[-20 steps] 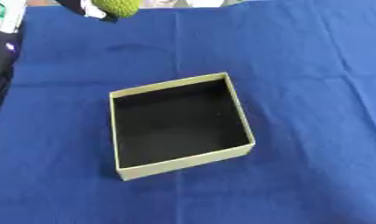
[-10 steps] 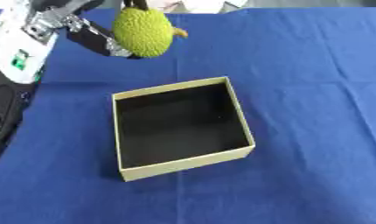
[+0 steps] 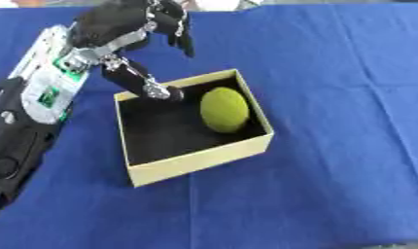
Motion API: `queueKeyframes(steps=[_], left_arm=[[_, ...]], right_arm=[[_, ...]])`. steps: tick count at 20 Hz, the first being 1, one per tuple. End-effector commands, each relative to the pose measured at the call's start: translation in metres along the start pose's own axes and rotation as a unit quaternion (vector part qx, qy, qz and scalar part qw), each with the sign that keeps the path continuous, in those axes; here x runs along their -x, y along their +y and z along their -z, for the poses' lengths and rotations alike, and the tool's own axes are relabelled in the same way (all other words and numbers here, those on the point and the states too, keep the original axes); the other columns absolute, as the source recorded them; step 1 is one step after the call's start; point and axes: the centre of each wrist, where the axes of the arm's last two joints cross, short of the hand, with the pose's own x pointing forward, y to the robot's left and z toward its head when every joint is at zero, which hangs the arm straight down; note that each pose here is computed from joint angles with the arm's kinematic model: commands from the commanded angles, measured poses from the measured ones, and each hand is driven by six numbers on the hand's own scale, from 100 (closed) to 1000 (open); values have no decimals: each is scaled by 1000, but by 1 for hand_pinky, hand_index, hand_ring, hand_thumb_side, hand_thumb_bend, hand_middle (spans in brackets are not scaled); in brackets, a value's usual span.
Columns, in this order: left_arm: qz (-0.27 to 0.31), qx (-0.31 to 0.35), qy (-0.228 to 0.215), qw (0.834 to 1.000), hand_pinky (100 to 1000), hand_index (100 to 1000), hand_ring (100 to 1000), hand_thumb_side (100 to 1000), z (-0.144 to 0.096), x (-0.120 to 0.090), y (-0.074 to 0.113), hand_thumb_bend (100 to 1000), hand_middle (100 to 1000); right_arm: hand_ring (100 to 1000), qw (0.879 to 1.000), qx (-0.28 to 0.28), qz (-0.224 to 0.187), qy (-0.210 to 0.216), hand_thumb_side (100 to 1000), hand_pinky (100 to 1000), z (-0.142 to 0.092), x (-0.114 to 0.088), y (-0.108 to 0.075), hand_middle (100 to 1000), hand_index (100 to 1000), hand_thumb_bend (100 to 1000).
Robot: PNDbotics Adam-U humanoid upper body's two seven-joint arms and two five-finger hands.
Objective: Pick up objects on the table and place them in the box.
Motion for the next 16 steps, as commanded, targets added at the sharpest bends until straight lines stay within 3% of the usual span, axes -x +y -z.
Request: queueKeyframes(steps=[1,7,16], left_arm=[[-4,2,-10,1000,456,564,404,100,7,-7,7,654,420],[-28,26,5,999,464,562,398,100,3,-16,-2,592,414],[-34,24,7,999,461,560,397,100,2,-20,4,618,413]], right_arm=[[668,1000,-3,-12,-15,559,738,6,-6,-5,476,659,100],[668,1000,-2,-13,-13,561,738,6,-5,-5,477,658,100],[668,1000,-2,-13,-13,554,737,5,-5,-5,477,657,100]])
